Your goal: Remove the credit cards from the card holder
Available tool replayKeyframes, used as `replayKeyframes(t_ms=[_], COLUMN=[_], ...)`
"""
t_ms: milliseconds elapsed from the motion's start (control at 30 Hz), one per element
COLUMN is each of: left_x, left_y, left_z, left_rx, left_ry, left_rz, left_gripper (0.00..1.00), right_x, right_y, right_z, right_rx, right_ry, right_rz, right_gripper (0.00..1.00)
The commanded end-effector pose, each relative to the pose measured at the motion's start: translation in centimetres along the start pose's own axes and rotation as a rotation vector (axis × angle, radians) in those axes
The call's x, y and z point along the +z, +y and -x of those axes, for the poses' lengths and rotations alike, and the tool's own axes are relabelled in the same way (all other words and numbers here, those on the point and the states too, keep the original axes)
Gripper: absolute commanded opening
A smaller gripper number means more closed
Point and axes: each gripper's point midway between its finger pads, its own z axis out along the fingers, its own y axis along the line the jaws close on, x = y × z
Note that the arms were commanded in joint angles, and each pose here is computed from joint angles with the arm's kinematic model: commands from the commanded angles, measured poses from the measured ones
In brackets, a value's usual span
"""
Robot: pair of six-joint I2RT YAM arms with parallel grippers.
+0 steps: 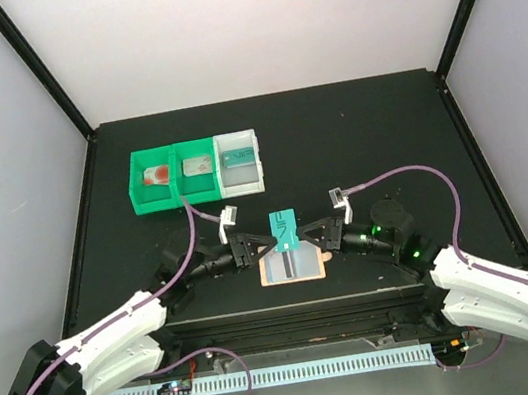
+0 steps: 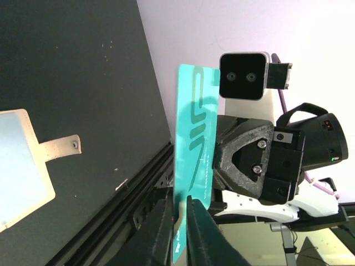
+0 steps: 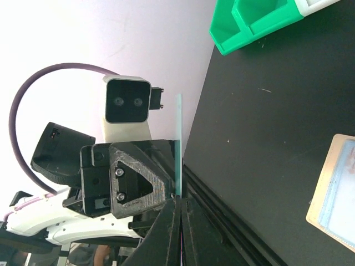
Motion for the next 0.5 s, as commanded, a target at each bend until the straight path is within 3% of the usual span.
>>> replayKeyframes(t_ms=[0,67,467], left_x=[-0.2,-0.2,-1.7], left_y=[-1.7,-1.9,-2.5], left_z=[0.0,-0.2,-1.6], left_rx=[0.04,0.046,0.149], left_ry=[0.003,0.015,0.063], left_rz=[-0.045,-0.051,-0.041], left_gripper=[0.07,0.02,0.02], right_x=[-0.2,-0.4,-1.8], right_y=[0.8,0.7,2.6], right_z=[0.0,-0.1,0.1], right_rx=[-0.035,-0.054,-0.288], right_ry=[0.004,0.013,0.06], right_rz=[0.024,0.006,-0.067], right_gripper=[0.01,0.01,0.16])
